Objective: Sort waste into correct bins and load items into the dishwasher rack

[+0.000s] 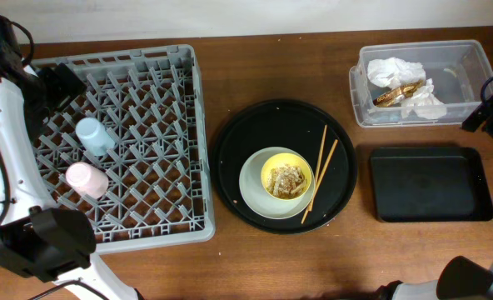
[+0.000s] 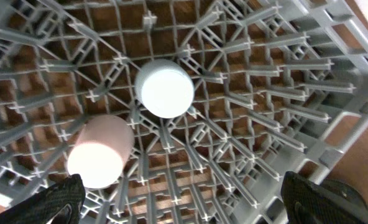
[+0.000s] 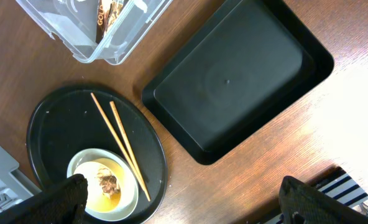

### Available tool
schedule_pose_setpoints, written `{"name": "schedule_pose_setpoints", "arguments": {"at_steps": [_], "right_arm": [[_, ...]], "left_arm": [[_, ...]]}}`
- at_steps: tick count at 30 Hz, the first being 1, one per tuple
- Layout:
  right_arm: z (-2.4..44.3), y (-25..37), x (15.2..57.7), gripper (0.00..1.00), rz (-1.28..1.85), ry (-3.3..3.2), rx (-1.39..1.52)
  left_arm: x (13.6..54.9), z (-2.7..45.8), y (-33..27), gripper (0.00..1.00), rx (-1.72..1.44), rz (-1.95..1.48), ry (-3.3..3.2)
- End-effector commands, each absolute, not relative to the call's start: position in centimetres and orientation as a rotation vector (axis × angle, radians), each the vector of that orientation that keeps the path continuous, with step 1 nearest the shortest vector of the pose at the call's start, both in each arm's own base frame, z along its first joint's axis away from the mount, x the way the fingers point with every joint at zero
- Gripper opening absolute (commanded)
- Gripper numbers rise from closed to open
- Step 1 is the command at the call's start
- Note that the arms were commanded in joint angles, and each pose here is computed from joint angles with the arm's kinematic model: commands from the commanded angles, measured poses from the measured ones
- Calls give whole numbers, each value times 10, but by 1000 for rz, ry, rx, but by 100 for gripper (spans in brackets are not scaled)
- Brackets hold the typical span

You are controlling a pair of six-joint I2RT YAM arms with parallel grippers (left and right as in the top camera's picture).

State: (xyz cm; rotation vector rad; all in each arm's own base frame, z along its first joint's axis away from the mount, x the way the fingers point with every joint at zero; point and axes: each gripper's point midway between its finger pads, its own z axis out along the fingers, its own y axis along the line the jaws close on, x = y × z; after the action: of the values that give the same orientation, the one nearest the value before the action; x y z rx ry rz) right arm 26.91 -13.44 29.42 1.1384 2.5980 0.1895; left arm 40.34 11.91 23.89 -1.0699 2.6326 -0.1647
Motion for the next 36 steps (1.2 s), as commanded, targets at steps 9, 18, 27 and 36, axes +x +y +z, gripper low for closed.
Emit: {"name": "schedule_pose_setpoints", "arguments": {"at_steps": [9, 18, 27, 36], "right_arm": [[297, -135, 266, 99, 176, 2587, 1149], [297, -135, 266, 99, 176, 2587, 1149], [297, -135, 266, 99, 175, 2585, 1148], [297, -135, 266, 99, 175, 2585, 1148]], "left_arm": [[371, 257, -100, 99, -108, -914, 2926], [324, 241, -249, 99, 606, -656, 2908], [292, 167, -320, 48, 718, -22, 2908], [271, 108, -348, 50, 865, 87, 2977]]}}
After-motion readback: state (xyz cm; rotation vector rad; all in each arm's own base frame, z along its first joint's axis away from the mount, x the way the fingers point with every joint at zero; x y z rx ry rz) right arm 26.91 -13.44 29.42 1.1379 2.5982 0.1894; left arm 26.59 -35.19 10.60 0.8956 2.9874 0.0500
